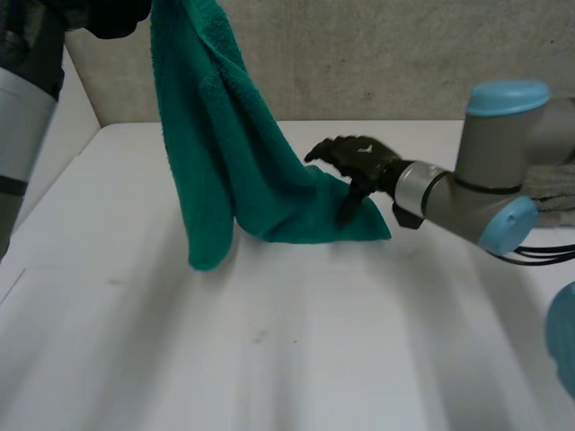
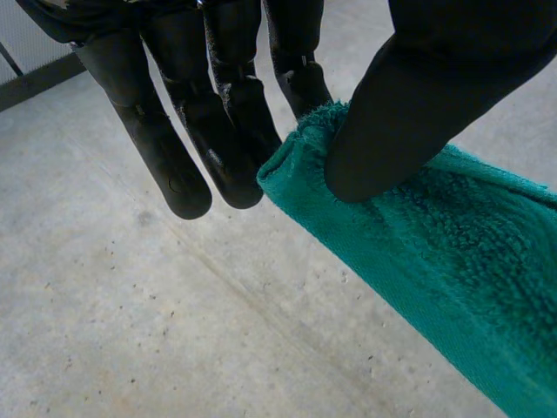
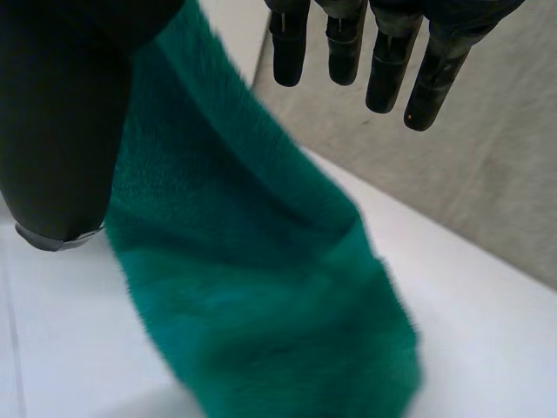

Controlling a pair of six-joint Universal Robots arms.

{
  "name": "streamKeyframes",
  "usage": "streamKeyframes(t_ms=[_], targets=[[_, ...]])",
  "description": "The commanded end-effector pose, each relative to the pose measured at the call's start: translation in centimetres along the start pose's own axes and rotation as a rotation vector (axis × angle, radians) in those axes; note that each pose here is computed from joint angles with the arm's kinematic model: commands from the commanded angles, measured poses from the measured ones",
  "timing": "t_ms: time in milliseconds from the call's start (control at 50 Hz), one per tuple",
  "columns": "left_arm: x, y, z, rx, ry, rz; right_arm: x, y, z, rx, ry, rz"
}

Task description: Fold the laundry.

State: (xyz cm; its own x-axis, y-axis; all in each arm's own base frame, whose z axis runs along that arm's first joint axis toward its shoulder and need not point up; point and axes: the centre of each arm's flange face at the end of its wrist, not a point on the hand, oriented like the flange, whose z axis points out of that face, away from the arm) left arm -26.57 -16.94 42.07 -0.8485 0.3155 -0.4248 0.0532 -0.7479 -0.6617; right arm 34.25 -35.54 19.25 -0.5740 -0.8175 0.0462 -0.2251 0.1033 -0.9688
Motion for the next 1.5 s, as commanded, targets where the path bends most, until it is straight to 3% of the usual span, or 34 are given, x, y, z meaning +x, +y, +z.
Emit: streamKeyframes(t_ms=[20,220,360,480,540,680,740,860,920,1020,1100,1240,1320,1400,1500], targets=[[0.4,-2.2,-0.8,0.022,0.024,-0.031,-3.0,2.8,2.8,-0.026,-0.013,0.025],[0.9,-2.2,-0.9,0.023,0.039,-0.042,-3.0,3.1,4.4,0.029,0.032,0.067],[0.2,1.1,0.3,-0.047,0.006,-0.006,-0.4,-3.9,2.6,0.179,0.206,-0.045],[-2.2,6.0,2.5,-0.143,-0.082,0.047,2.1,-11.5,-2.3,0.276,0.39,-0.29],[-2.6,8.3,3.3,-0.194,-0.133,0.052,2.4,-13.5,-4.3,0.294,0.439,-0.332],[-2.4,12.7,4.1,-0.286,-0.177,0.056,0.7,-11.8,-7.3,0.17,0.428,-0.345],[-1.7,14.3,3.9,-0.324,-0.161,0.05,-1.0,-11.3,-10.3,0.092,0.422,-0.442],[0.4,16.6,2.4,-0.405,-0.103,0.026,-4.7,-4.1,-13.7,-0.195,0.312,-0.64],[1.9,18.1,0.7,-0.466,-0.065,0.012,-5.6,-0.9,-14.2,-0.293,0.258,-0.667],[4.5,19.7,-1.4,-0.544,0.003,-0.013,-7.0,4.3,-14.7,-0.45,0.187,-0.593],[5.8,19.7,-2.1,-0.562,0.037,-0.024,-6.4,5.5,-13.8,-0.464,0.208,-0.556],[5.2,19.4,-2.4,-0.566,0.027,-0.019,-4.4,0.1,-13.6,-0.267,0.348,-0.464],[4.2,18.5,-2.5,-0.561,0.008,-0.012,-1.0,-3.1,-14.2,-0.163,0.446,-0.341],[3.7,17.9,-3.0,-0.569,0.005,-0.013,-0.6,-4.0,-14.5,-0.176,0.385,-0.283],[3.5,16.8,-3.7,-0.564,0.005,-0.013,0.1,-2.1,-12.9,-0.288,0.291,-0.208]])
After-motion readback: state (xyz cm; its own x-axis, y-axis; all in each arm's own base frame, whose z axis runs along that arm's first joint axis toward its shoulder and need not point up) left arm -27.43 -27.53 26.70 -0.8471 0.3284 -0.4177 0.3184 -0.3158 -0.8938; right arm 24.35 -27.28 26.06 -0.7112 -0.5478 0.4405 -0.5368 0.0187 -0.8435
